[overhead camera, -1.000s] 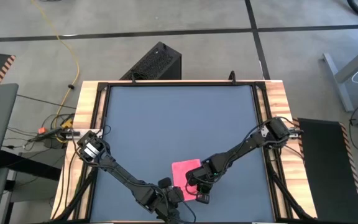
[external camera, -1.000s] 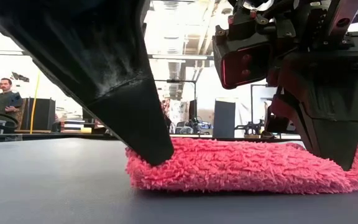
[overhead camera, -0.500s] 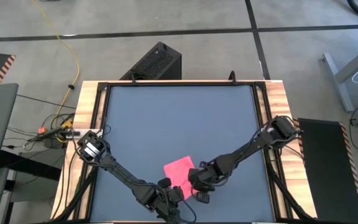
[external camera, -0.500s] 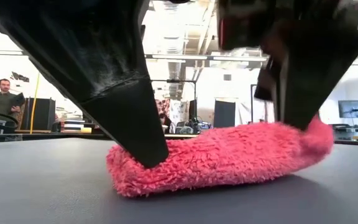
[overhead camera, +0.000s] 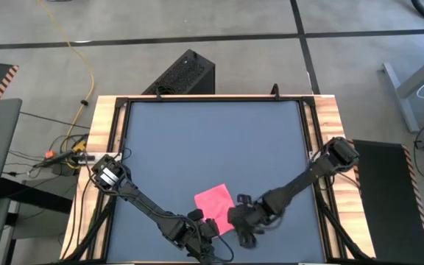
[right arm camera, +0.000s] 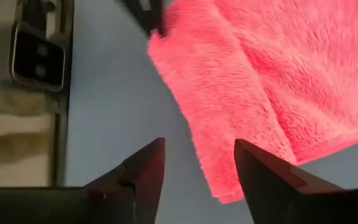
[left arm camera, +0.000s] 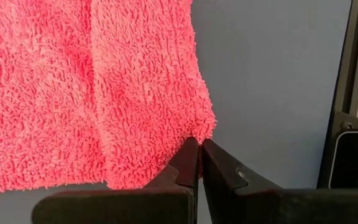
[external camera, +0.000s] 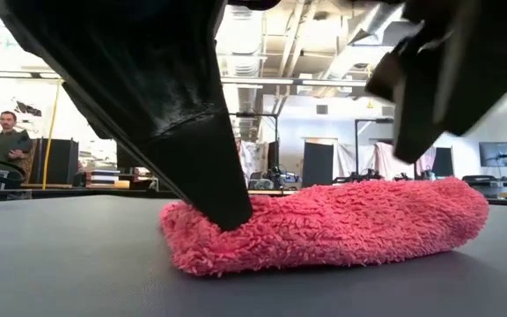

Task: Roll towel
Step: Roll the pink towel

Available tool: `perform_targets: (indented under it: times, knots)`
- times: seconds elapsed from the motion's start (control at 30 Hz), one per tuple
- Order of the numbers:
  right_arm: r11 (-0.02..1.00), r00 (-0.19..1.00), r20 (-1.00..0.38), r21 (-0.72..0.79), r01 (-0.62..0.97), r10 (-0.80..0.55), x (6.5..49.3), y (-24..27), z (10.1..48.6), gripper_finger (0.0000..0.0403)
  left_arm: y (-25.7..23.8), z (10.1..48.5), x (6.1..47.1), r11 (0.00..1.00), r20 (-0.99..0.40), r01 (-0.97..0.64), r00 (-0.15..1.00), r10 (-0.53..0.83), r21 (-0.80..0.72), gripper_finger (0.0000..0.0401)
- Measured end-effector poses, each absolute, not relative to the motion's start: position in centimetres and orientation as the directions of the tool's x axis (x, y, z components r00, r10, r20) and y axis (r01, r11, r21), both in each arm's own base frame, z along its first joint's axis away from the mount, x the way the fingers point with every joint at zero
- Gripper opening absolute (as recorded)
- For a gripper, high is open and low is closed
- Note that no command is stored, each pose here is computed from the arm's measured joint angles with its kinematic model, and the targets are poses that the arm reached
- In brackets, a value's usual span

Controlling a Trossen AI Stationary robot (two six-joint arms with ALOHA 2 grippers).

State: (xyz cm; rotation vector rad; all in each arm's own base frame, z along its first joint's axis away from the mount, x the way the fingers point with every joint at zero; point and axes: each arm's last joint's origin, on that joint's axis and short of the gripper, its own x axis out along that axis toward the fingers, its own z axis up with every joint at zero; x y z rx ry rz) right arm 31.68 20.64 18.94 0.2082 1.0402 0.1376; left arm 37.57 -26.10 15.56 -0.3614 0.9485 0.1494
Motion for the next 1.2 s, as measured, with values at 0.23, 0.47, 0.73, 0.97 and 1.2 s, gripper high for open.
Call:
perform_targets:
  times: [0.23, 0.47, 0.73, 0.97, 1.2]
  knots:
    - [0.988, 0.654, -0.756, -0.118, -0.101, -0.024, 29.3, 23.7, 19.2, 0.02, -26.1, 15.6, 37.6, 0.922, -0.816, -0.294, 0.577, -0.04, -0.254, 0.0]
    - [0.981, 0.624, -0.779, -0.158, -0.113, -0.053, 28.8, 23.0, 17.6, 0.0192, -26.1, 15.6, 37.6, 0.918, -0.814, -0.298, 0.579, -0.043, -0.26, 0.0]
    - [0.98, 0.657, -0.753, -0.148, -0.131, -0.026, 28.6, 24.0, 17.4, 0.0192, -26.2, 15.7, 37.7, 0.912, -0.806, -0.301, 0.59, -0.051, -0.279, 0.0]
    - [0.974, 0.649, -0.76, -0.172, -0.146, -0.037, 28.7, 24.3, 16.3, 0.0192, -26.2, 15.8, 37.9, 0.908, -0.796, -0.301, 0.603, -0.057, -0.292, 0.0]
    - [0.966, 0.609, -0.791, -0.196, -0.17, -0.054, 28.8, 24.9, 13.9, 0.0191, -26.1, 15.9, 38.2, 0.901, -0.783, -0.299, 0.619, -0.066, -0.313, 0.0]
